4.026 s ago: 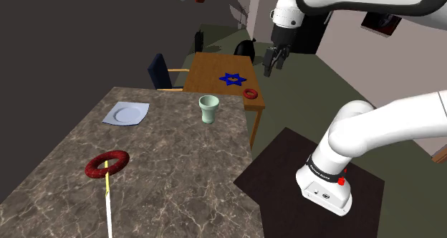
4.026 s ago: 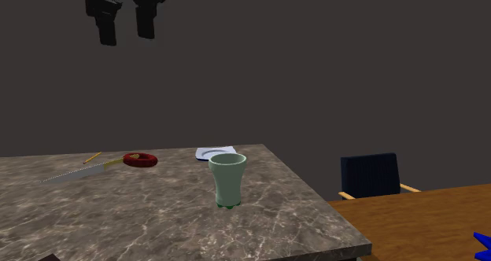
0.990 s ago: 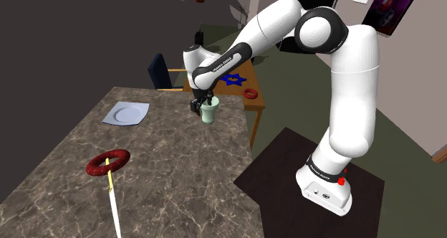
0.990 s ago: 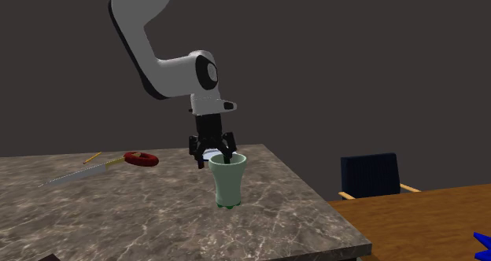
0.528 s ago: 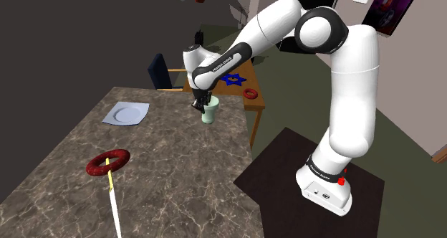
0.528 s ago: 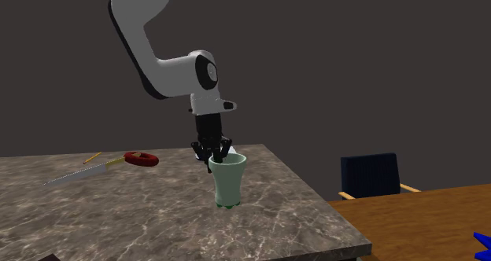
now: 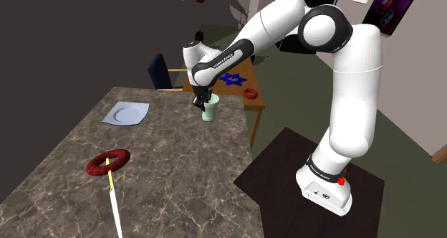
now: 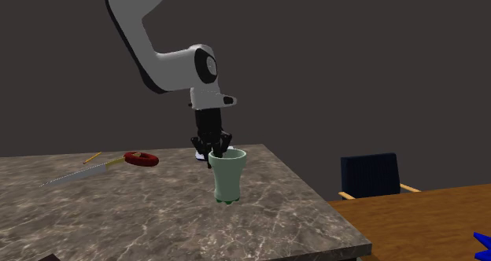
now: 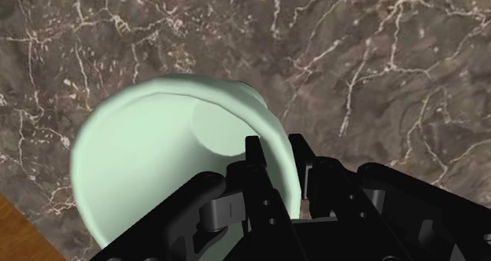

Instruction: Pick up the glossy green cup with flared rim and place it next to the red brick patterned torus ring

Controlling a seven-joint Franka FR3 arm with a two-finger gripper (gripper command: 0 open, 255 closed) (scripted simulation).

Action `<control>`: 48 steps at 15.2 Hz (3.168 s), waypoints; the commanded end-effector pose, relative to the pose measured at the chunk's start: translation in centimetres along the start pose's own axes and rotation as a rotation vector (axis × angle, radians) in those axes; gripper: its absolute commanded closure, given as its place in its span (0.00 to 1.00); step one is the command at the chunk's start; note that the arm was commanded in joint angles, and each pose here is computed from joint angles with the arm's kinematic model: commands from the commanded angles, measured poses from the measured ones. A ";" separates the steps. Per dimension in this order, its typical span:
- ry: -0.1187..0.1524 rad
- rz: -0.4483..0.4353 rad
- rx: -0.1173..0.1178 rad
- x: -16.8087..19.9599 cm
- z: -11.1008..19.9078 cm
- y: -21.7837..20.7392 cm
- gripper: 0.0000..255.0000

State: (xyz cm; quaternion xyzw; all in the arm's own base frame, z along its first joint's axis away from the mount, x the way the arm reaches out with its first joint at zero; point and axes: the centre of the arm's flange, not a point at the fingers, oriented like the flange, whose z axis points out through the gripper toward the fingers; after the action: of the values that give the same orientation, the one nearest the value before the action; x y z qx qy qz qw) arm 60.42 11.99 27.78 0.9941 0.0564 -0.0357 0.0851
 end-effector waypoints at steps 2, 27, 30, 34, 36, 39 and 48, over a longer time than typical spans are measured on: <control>0.000 0.000 0.000 -0.1 -1.5 0.3 1.00; 0.000 0.000 0.000 -1.1 -14.5 2.5 1.00; 0.000 0.000 0.000 -1.3 -16.0 2.7 1.00; 0.000 0.000 0.000 -1.4 -18.1 3.1 1.00; 0.000 0.000 0.000 -1.5 -19.1 3.2 1.00; 0.000 0.000 0.000 -1.7 -19.1 0.6 1.00; 0.000 0.000 0.000 -2.8 -18.9 -11.2 1.00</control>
State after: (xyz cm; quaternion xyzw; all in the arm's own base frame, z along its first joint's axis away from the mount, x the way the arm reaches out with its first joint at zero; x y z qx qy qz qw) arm 57.97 24.79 45.03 0.9941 0.0571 -0.0360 0.0850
